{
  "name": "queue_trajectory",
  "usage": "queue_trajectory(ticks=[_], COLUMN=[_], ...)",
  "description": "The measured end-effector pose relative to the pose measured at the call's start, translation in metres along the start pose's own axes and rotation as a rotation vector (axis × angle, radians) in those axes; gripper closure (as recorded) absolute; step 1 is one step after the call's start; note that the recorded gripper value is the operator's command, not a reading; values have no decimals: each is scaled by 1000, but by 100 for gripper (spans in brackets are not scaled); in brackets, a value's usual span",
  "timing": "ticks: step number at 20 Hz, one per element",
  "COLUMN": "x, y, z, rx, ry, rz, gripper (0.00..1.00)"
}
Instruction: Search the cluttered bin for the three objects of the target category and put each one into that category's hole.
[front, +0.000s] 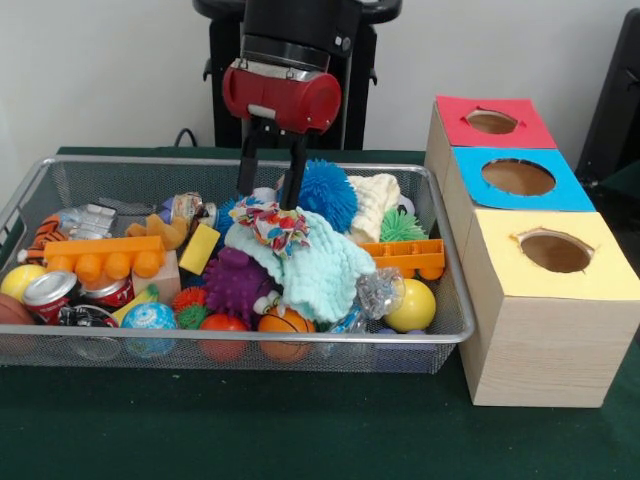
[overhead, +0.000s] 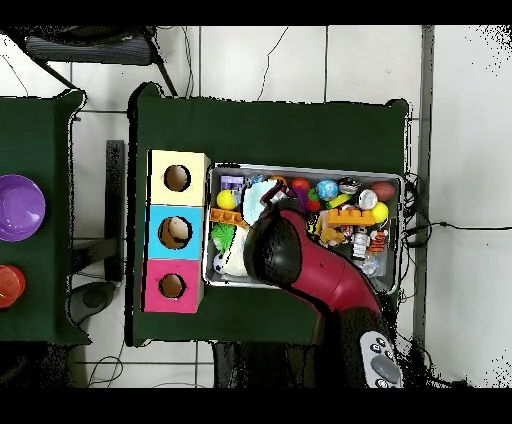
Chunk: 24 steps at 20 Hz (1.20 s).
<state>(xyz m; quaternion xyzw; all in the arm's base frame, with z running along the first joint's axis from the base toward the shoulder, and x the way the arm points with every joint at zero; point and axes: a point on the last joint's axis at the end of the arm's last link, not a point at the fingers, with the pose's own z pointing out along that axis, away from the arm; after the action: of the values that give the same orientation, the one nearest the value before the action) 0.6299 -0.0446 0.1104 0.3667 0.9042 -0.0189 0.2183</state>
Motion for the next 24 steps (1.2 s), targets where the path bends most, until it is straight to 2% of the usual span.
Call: queue_trajectory(ticks=[5, 16, 24], x=[1, 26, 39], y=[-1, -16, -19], z=[4, 34, 43], rx=[2, 32, 43], ry=[7, 73, 102], rz=[3, 9, 3], gripper=[0, 0, 0])
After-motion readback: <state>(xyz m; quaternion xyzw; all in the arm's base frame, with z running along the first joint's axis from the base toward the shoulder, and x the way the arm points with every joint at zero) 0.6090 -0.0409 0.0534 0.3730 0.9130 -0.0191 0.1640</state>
